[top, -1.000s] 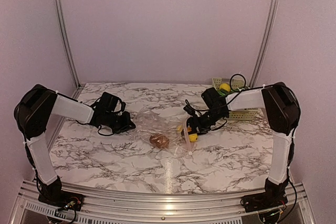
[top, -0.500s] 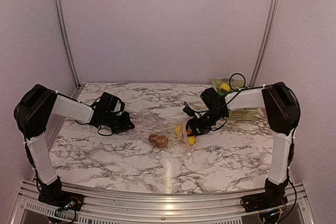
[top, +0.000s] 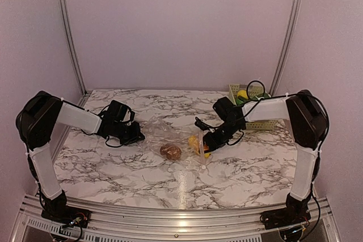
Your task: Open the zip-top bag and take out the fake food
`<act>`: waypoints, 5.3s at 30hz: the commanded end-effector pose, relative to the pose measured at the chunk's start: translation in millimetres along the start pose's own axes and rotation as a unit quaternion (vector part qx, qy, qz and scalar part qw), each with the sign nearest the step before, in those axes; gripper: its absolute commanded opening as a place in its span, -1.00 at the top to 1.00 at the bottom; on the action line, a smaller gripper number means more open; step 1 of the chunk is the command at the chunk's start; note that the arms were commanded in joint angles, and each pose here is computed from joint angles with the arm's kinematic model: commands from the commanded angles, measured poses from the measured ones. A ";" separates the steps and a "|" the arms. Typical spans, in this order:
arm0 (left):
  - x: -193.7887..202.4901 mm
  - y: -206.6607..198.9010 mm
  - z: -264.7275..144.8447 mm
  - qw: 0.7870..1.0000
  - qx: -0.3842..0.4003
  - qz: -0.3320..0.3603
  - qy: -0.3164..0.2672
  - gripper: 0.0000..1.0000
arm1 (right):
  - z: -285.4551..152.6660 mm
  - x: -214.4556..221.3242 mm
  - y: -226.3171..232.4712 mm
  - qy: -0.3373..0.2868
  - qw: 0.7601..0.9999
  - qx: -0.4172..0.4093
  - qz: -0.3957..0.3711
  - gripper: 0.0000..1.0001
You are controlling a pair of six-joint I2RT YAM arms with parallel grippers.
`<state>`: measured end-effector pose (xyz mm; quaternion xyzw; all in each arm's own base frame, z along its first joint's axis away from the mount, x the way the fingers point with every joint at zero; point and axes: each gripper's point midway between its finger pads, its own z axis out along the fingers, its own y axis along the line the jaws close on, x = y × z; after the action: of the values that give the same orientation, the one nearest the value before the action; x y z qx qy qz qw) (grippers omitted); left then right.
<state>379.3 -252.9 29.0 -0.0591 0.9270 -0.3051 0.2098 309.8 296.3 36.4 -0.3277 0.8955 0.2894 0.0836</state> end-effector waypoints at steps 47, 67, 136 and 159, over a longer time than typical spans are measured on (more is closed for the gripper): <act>-36.2 22.4 -3.3 1.000 -0.013 -0.022 -0.007 1.00 | -300.3 -34.5 -253.7 -0.222 0.903 0.311 0.195 -0.42; -31.0 19.0 -4.2 1.000 0.008 -0.024 -0.007 1.00 | -77.9 -89.5 -29.0 -0.165 0.986 0.015 0.008 0.32; 0.3 61.6 -12.1 0.971 -0.030 -0.231 -0.052 1.00 | 51.5 -52.3 104.6 -0.037 0.985 0.042 -0.161 0.25; -50.8 91.3 -52.0 0.979 -0.110 -0.155 -0.077 1.00 | -177.5 -75.8 -49.3 -0.243 0.963 0.106 0.040 0.37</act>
<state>395.4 -148.0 17.5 -0.2566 0.9112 -0.2443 0.2102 364.0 248.7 152.6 -0.2619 0.8812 0.2829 0.2736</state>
